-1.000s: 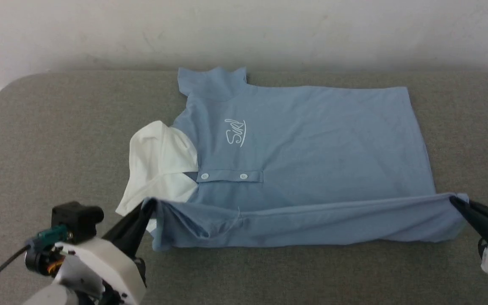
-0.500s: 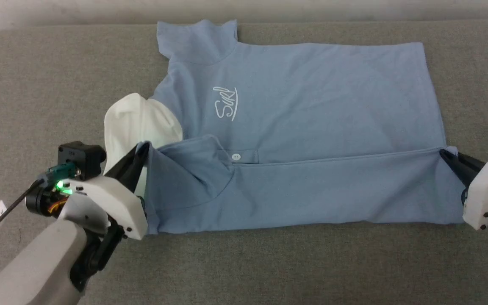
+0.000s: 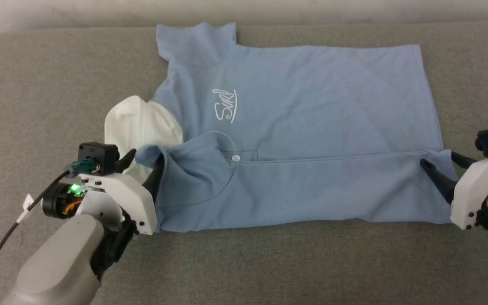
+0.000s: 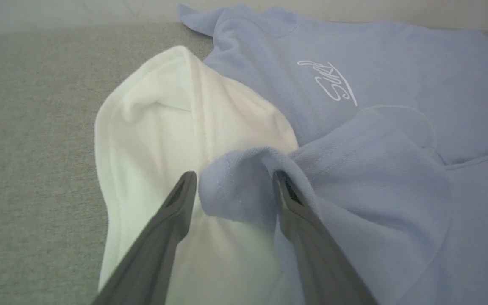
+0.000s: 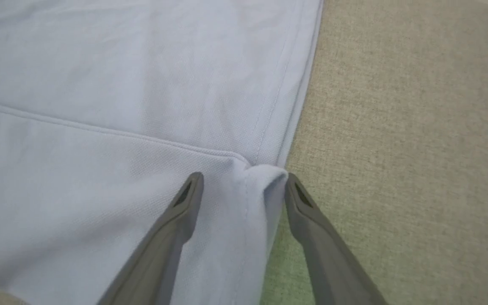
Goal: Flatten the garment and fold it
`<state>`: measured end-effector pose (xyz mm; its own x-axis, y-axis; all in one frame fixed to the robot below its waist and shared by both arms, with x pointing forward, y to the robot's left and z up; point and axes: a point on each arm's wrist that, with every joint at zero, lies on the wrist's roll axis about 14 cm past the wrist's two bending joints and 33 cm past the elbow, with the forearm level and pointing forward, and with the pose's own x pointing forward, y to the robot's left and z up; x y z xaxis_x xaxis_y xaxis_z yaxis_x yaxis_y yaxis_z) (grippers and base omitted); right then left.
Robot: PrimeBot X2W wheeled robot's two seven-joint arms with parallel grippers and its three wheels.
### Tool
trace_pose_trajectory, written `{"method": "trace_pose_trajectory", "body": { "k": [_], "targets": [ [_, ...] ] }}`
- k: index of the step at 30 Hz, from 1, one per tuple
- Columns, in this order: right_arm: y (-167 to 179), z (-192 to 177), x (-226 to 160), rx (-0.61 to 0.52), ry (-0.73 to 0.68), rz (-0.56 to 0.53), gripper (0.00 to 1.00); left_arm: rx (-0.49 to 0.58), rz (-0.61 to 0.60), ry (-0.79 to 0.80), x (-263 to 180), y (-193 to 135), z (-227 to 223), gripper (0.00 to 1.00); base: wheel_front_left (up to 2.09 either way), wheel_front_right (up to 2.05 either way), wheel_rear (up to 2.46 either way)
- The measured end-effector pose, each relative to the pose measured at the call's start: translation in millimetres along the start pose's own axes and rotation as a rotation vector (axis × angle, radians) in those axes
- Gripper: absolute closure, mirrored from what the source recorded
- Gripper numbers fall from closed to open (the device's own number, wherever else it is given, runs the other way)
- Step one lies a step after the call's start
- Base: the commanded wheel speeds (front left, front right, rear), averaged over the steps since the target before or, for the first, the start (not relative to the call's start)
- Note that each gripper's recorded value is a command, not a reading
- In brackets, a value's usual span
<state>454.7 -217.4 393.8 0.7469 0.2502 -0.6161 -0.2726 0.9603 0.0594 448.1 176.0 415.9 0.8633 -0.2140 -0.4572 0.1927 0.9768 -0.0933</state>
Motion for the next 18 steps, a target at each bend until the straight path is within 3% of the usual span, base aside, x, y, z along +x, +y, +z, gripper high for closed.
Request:
{"method": "trace_pose_trajectory", "body": {
  "k": [8, 13, 18],
  "targets": [
    [2.9, 12.2, -22.1, 0.0, -0.076, -0.029, 0.0, -0.141, 0.045, -0.12, -27.1, -3.3, 22.7, 0.0, 0.0, 0.0, 0.0],
    [13.0, -3.3, -36.3, 0.053, -0.062, -0.056, 0.0, -0.256, 0.071, -0.143, -54.8, -13.6, 18.7, 0.0, 0.0, 0.0, 0.0],
    [16.3, -21.4, -54.0, 0.079, -0.014, -0.11, 0.0, -0.272, 0.106, -0.114, -80.3, -21.3, 5.3, 0.0, 0.0, 0.0, 0.0]
  ]
}}
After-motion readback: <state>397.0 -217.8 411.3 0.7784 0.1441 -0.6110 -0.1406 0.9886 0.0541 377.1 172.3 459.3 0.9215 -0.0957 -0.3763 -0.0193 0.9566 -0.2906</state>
